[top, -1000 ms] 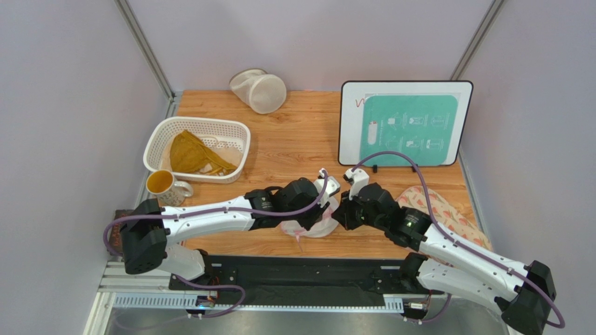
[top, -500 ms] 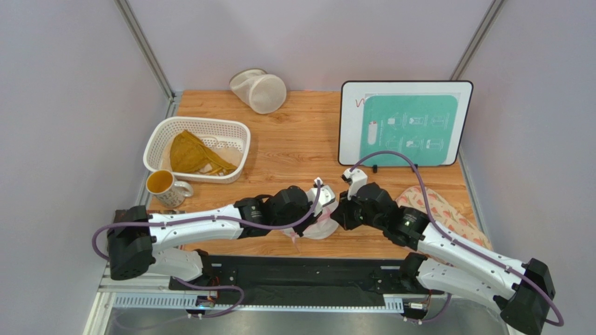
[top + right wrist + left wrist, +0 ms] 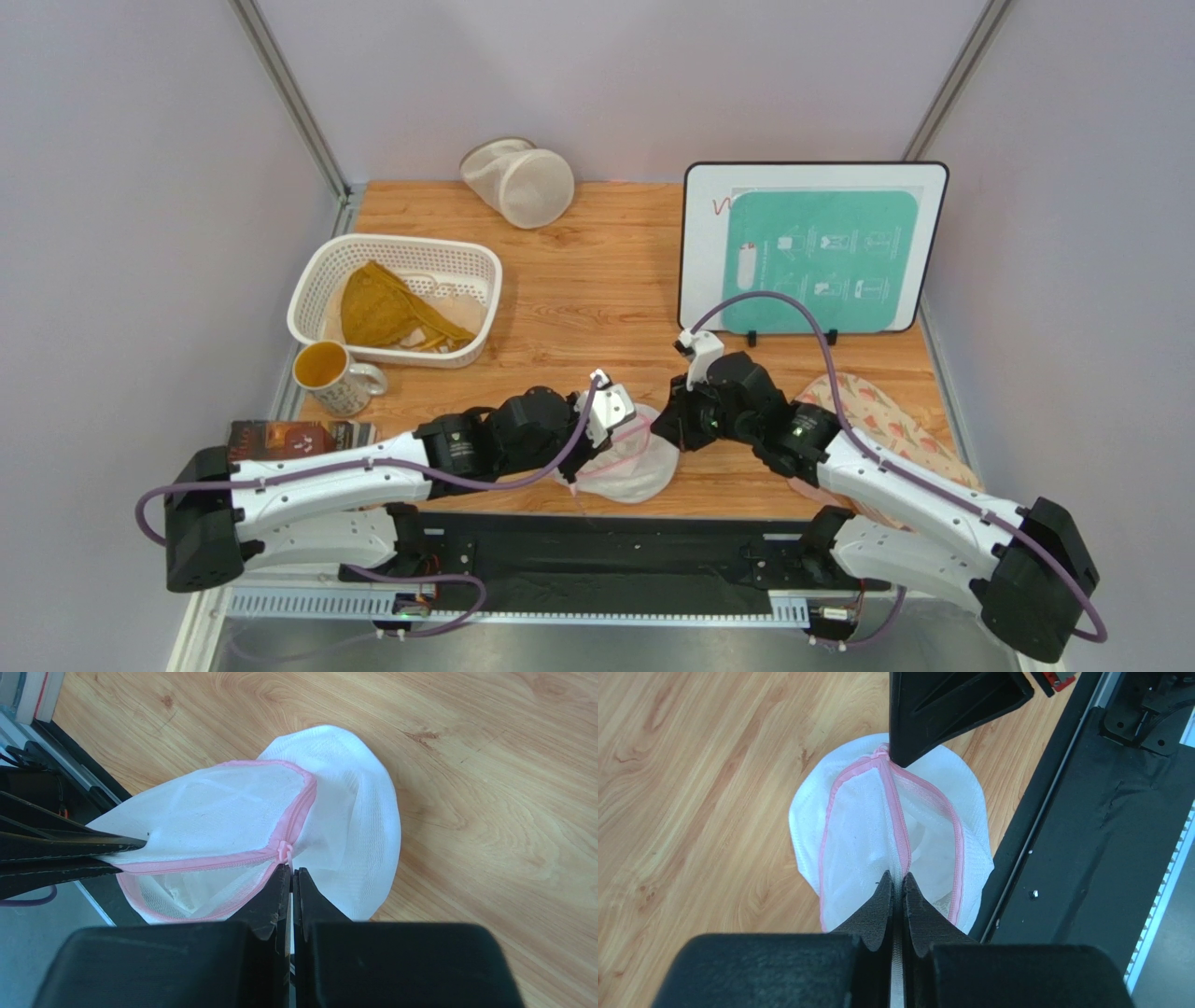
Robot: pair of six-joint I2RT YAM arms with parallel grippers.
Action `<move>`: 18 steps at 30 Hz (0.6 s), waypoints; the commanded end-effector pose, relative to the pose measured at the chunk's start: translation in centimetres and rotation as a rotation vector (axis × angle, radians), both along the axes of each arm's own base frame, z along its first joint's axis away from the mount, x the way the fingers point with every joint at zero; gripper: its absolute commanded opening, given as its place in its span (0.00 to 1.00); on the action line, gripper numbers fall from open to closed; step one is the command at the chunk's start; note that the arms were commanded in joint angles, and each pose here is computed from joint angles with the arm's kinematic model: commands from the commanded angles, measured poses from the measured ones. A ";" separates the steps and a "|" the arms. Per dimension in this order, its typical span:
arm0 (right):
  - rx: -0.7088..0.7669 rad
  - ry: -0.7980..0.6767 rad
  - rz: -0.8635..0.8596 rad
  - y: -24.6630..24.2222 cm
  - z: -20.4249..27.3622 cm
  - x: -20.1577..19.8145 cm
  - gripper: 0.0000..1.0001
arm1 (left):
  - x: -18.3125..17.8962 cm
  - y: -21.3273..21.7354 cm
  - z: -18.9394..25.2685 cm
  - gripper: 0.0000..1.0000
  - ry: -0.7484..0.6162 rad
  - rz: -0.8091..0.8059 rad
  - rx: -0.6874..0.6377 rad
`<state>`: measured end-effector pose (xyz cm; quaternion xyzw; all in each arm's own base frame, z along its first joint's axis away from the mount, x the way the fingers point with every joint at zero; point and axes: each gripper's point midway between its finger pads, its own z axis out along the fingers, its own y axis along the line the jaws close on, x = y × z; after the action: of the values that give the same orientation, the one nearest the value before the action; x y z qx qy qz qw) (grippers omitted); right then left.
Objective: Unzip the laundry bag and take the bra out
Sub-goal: Unzip the laundry bag at the center of the board.
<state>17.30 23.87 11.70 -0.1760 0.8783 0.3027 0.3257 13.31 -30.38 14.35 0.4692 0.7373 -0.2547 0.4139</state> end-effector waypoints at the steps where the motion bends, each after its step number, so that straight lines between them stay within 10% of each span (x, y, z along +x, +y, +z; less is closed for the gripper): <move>1: -0.044 -0.030 -0.044 -0.9 -1.0 1.9 0.00 | -1.0 1.1 0.6 0.00 -0.011 -0.034 -0.008; 11: -0.010 -0.022 -0.041 -0.3 -0.5 2.1 0.00 | -1.1 3.4 0.4 0.00 -0.010 0.031 -0.006; 16: 0.000 -0.018 -0.035 -0.5 -0.1 1.5 0.00 | -0.8 3.6 0.6 0.62 0.025 0.081 -0.002; 18: 0.007 -0.019 -0.035 -0.5 -0.1 1.3 0.00 | -0.8 3.3 1.0 0.66 0.032 0.091 -0.009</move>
<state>18.27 24.08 11.24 -0.1709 0.8790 0.3071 0.3221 12.56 -27.06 14.38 0.4486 0.7510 -0.2436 0.4188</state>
